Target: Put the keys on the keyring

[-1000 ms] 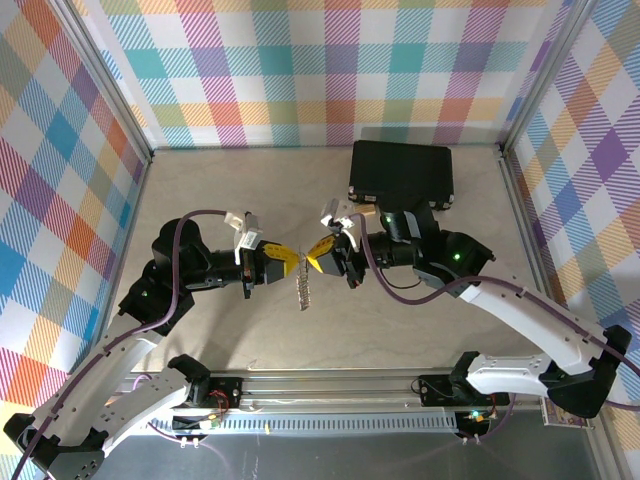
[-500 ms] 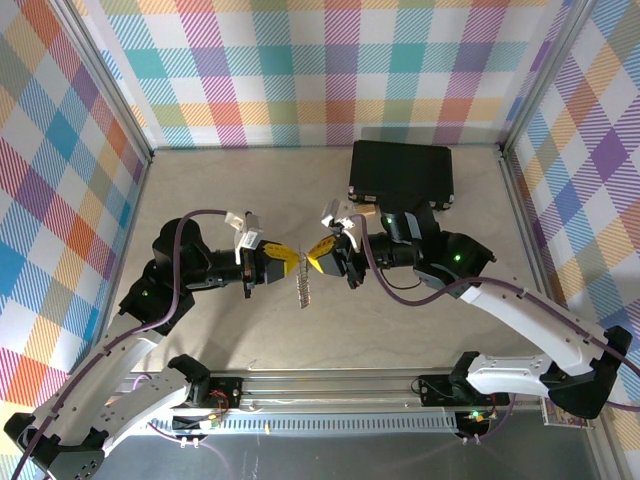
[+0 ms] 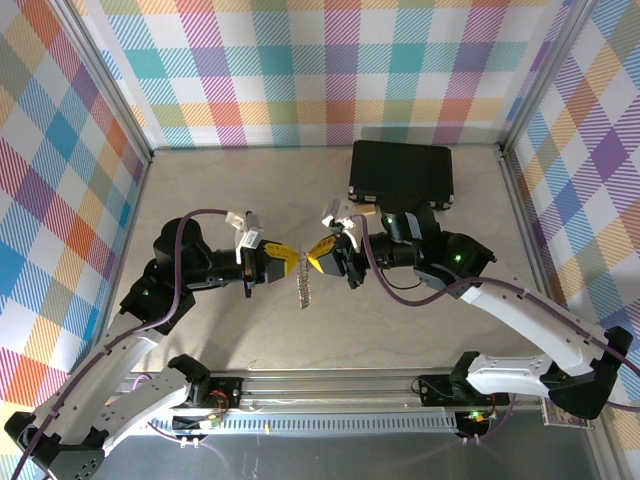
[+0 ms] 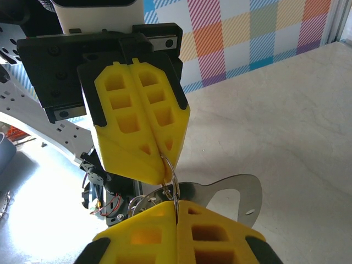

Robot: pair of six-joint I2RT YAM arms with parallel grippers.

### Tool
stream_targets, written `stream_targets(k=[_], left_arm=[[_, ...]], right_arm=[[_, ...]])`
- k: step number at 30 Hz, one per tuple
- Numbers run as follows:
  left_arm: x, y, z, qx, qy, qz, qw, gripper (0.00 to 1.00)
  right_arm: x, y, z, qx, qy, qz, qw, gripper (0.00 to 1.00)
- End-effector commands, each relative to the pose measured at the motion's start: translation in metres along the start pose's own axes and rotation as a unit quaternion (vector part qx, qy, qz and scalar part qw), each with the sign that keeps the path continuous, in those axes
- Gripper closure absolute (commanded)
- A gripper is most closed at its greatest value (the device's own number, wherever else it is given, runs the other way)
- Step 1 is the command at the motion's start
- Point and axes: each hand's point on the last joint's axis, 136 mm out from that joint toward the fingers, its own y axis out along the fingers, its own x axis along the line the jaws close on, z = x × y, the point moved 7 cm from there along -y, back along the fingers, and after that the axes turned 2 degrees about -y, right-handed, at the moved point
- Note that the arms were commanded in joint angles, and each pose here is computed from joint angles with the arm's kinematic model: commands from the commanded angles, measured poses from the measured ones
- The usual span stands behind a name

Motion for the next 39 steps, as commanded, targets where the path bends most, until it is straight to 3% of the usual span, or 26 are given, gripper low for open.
stream_targets(k=[1, 39], left_arm=[[-0.0067, -0.0008, -0.0059, -0.018, 0.027, 0.017, 0.999, 1.00], [-0.0053, 0.0008, -0.0017, 0.003, 0.030, 0.019, 0.999, 1.00]], right_arm=[[0.0025, -0.0019, -0.0105, -0.019, -0.014, -0.003, 1.000, 1.00], [0.0101, -0.0033, -0.0184, -0.028, -0.014, -0.037, 0.999, 1.00]])
